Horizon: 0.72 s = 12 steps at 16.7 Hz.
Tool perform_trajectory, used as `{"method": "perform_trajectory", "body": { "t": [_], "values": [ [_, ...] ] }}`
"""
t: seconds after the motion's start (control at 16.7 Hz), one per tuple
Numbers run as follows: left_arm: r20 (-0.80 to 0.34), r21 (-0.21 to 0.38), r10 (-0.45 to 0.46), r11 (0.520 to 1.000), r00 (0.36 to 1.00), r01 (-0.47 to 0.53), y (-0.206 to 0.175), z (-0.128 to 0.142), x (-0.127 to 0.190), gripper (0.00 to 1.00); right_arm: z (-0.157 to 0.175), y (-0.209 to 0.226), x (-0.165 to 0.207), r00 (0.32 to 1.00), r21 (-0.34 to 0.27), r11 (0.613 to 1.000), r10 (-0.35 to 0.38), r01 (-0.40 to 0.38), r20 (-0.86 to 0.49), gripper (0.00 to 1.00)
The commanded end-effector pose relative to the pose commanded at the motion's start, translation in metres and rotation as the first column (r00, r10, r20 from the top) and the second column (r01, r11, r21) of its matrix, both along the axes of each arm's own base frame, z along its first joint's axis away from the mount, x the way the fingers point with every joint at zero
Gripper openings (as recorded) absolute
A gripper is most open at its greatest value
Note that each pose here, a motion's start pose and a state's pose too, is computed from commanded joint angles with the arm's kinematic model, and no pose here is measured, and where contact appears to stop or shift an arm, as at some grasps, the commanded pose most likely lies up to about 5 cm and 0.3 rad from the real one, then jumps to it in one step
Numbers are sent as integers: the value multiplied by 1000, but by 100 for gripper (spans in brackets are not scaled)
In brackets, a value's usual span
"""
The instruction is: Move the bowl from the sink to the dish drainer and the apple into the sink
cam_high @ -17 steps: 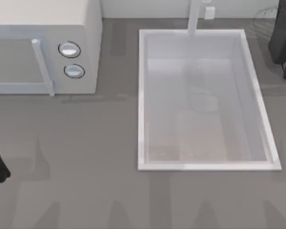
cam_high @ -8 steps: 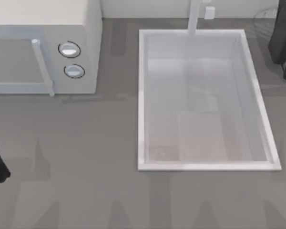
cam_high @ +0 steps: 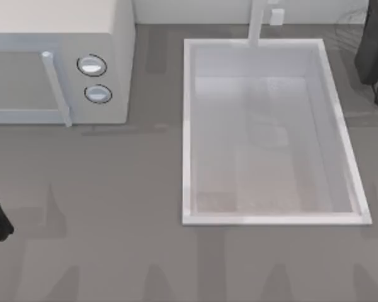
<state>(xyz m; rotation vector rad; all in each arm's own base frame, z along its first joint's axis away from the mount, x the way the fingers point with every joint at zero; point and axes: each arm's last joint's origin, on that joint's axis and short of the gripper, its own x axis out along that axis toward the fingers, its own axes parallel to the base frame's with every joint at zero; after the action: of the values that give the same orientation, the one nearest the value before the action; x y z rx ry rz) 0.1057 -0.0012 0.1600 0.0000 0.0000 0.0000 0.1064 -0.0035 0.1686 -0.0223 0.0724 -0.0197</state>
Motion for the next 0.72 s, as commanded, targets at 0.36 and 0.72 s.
{"method": "perform_trajectory", "body": {
  "t": [0.36,0.72],
  "values": [
    [0,0,0,1000,1000,0,0,0,0,100,26,-16,19,890,-95,993,-102,66,-444,100],
    [0,0,0,1000,1000,0,0,0,0,100,36,-47,63,466,-92,995,-103,45,-879,100]
  ]
}}
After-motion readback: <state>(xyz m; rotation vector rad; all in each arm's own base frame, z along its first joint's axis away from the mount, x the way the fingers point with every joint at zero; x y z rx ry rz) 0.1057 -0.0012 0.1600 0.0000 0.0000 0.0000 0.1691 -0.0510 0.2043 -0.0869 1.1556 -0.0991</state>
